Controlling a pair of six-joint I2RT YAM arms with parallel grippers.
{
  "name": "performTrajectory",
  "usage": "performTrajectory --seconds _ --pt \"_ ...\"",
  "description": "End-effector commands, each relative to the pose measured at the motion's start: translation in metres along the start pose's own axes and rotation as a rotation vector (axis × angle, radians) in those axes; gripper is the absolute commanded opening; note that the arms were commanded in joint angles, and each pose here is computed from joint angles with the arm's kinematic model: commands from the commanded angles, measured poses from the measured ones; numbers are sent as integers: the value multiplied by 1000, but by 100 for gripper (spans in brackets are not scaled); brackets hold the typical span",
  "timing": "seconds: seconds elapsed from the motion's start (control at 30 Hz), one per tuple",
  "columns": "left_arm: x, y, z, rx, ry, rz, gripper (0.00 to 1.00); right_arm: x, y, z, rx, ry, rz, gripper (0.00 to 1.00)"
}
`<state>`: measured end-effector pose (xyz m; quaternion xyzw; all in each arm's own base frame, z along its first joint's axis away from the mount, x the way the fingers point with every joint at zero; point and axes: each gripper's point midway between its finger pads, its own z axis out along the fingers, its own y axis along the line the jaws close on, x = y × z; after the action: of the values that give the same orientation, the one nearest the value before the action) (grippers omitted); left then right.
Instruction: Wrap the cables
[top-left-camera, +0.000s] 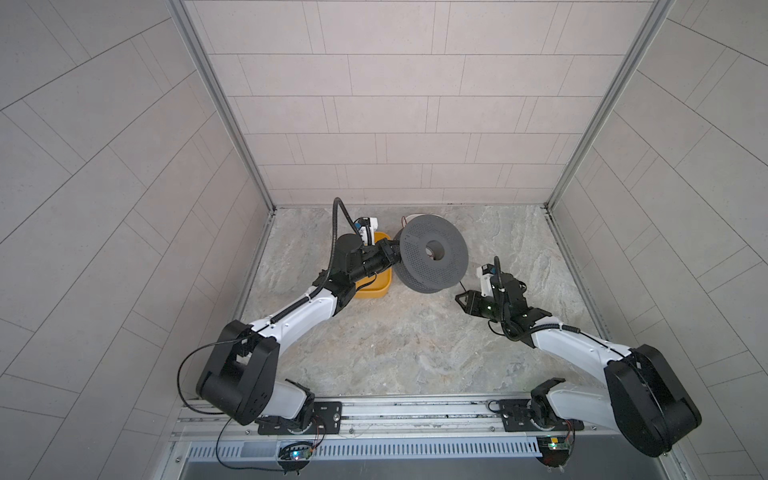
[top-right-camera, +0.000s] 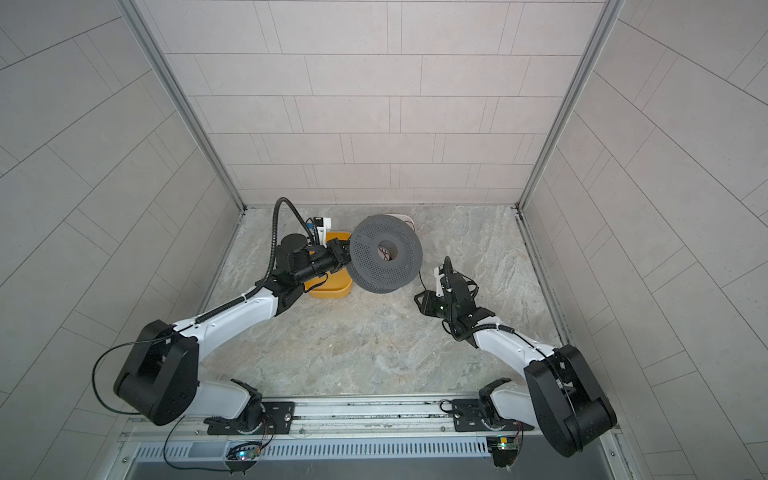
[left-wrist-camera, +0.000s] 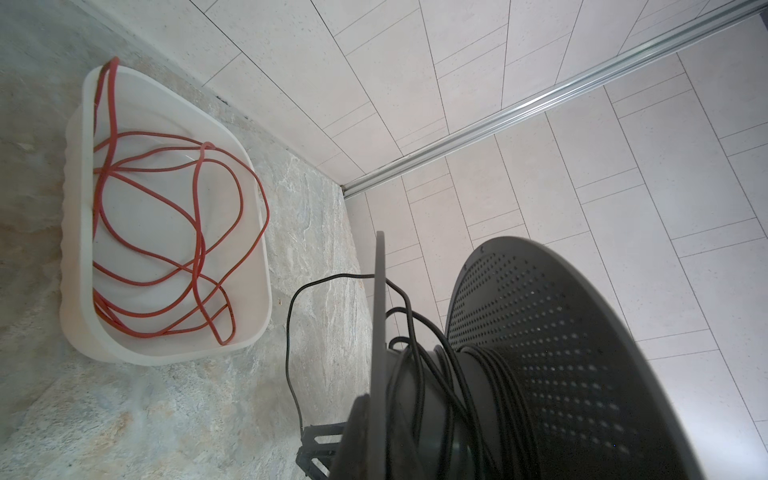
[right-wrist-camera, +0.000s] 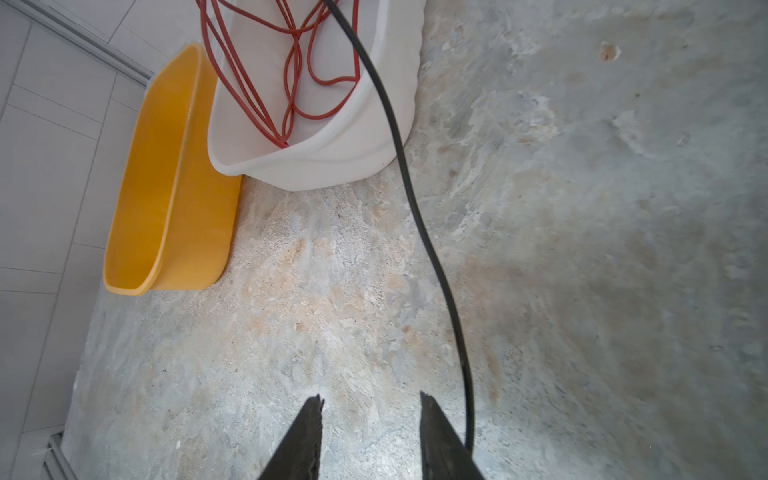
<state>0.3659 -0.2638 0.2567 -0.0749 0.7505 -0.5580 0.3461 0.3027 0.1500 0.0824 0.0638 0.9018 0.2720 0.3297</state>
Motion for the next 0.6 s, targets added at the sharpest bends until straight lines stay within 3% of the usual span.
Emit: performTrajectory --seconds 0.0,0.17,0.37,0.57 --pt "-17 -42 -11 114 -48 54 0 -3 -10 -2 67 -5 -30 42" --pt "-16 -43 -15 102 -45 75 0 -11 -6 -15 71 -39 -62 44" --pt "-15 -43 -16 96 -42 81 0 -23 -8 -28 97 -122 -102 54" --pt "-15 -42 -17 94 -44 80 0 -14 -5 -1 68 -25 -84 56"
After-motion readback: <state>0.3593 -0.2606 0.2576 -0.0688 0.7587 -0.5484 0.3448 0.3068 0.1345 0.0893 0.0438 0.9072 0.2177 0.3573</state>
